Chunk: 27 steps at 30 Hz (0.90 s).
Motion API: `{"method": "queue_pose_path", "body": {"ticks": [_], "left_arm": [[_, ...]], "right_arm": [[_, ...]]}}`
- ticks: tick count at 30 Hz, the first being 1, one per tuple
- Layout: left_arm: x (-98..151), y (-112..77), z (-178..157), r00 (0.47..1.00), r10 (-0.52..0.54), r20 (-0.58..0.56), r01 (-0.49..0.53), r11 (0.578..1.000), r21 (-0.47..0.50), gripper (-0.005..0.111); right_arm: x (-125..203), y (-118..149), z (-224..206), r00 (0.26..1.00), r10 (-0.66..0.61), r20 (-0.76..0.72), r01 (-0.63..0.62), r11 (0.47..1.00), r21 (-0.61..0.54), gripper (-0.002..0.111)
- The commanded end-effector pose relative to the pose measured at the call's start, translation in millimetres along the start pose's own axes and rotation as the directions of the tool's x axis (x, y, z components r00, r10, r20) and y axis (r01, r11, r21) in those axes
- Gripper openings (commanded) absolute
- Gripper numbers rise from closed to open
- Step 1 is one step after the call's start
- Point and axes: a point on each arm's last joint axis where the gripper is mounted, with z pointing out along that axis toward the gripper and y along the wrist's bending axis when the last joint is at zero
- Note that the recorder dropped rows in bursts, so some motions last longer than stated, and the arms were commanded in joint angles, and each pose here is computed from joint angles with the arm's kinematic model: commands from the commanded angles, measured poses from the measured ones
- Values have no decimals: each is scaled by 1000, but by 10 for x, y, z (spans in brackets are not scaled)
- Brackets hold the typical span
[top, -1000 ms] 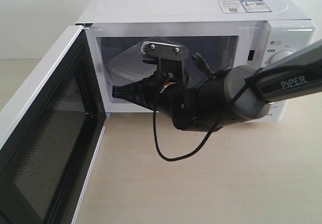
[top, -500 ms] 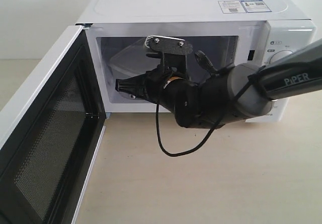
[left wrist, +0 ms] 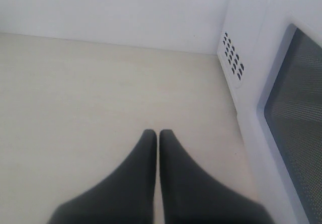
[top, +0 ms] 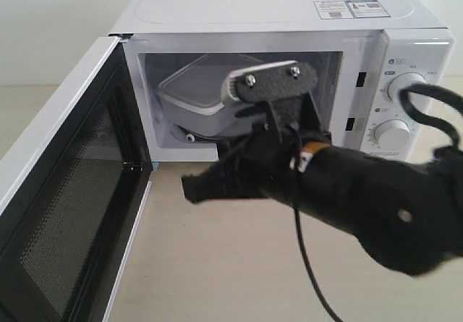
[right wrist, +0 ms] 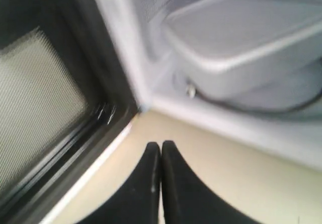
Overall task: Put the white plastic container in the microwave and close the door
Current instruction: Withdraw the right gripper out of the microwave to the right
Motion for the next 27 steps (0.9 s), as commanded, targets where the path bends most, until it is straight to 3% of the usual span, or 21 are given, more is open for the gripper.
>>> {"method": "queue_pose_path", "body": {"ticks": [1,6,27], "left_arm": [[11,2,1,1000,-2,0,2,1000,-2,4],[11,2,1,1000,-2,0,2,1000,-2,4],[11,2,1,1000,-2,0,2,1000,-2,4]], "right_arm": [[191,64,-403,991,-36,-129,23,995,-101,0],[209,103,-585,976,-44,-212,8,986,-166,0],[39,93,-720,994,-24,-109,5,985,-174,0]]}}
